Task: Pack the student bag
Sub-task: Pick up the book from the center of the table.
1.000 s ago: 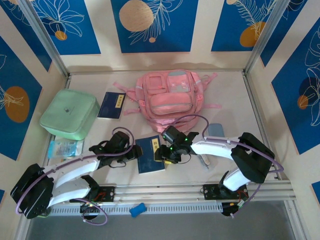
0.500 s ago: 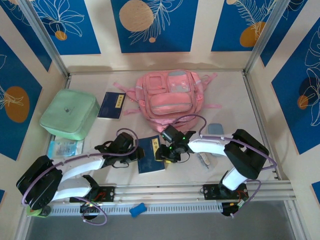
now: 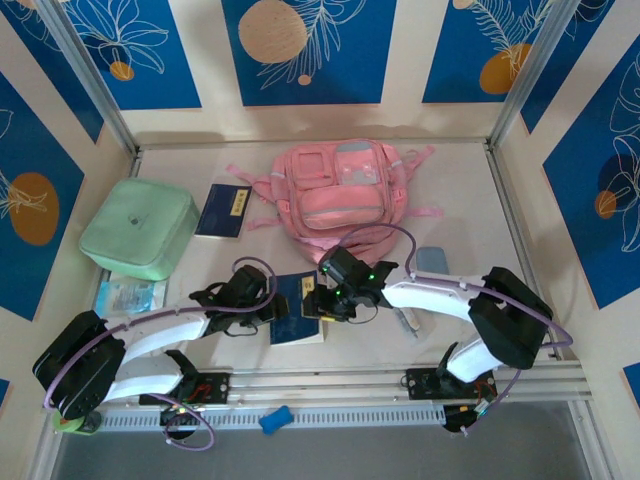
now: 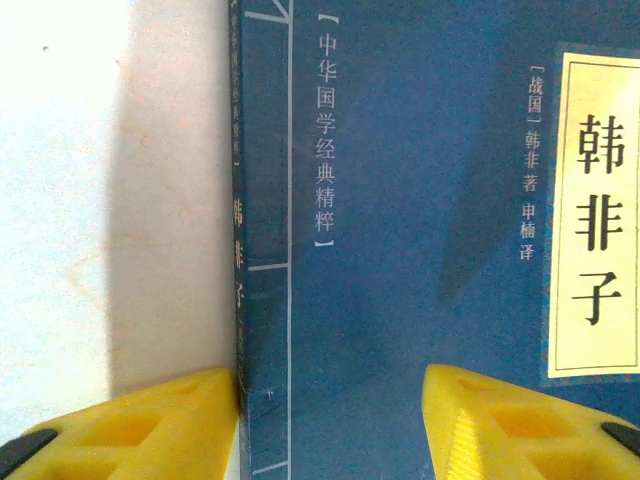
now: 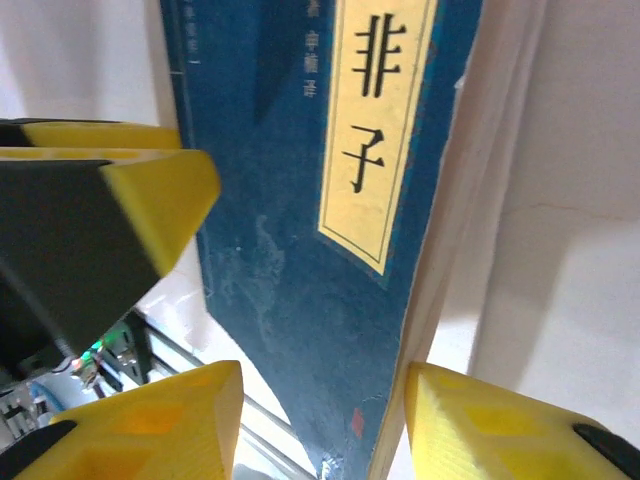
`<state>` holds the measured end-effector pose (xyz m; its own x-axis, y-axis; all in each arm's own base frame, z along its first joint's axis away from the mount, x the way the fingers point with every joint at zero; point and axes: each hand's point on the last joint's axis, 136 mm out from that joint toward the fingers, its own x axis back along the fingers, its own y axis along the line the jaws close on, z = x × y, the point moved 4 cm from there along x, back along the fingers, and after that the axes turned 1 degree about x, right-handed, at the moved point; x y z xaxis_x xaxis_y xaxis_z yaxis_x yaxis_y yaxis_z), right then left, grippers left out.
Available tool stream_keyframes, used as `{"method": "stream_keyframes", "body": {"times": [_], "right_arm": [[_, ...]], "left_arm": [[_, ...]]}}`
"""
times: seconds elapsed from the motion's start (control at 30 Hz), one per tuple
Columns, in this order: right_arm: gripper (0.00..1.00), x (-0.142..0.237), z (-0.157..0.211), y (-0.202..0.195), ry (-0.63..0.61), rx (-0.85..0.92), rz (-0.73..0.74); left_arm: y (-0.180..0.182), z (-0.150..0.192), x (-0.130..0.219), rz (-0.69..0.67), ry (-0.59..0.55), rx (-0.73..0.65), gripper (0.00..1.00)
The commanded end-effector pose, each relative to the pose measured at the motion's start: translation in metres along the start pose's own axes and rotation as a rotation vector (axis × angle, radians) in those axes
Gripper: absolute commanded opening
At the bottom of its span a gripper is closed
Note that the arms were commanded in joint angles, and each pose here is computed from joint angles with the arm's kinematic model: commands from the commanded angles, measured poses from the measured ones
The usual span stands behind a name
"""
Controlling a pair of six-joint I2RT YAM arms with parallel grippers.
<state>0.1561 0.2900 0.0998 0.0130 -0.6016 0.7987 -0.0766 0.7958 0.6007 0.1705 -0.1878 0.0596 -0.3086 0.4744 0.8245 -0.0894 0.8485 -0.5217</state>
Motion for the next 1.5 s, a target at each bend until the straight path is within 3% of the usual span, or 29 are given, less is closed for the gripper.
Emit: {"method": "stream_keyframes", "body": {"times": [0.0, 0.27, 0.77, 0.97, 1.2, 1.47], "right_arm": [[0.45, 0.002, 0.002, 0.003, 0.026, -0.006, -0.063], [0.37, -0.010, 0.004, -0.010, 0.062, -0.064, -0.052], [0.03, -0.005, 0.005, -0.004, 0.047, -0.043, -0.107], [0.00, 0.009, 0.007, 0.002, 0.002, -0.034, -0.123], [0.00, 0.046, 0.011, 0.007, -0.078, 0.018, -0.143], [0.00, 0.116, 0.004, 0.019, -0.195, 0.062, -0.240]], "left_arm": [[0.008, 0.006, -0.001, -0.028, 0.007, 0.001, 0.52], [0.007, 0.006, -0.001, -0.019, 0.008, 0.014, 0.52], [0.005, 0.003, 0.005, -0.003, -0.019, 0.033, 0.55], [-0.004, -0.005, 0.026, 0.033, -0.069, 0.023, 0.62], [-0.010, -0.019, 0.065, 0.064, -0.132, 0.018, 0.76], [-0.038, -0.034, 0.095, 0.289, -0.163, 0.062, 0.88]]}}
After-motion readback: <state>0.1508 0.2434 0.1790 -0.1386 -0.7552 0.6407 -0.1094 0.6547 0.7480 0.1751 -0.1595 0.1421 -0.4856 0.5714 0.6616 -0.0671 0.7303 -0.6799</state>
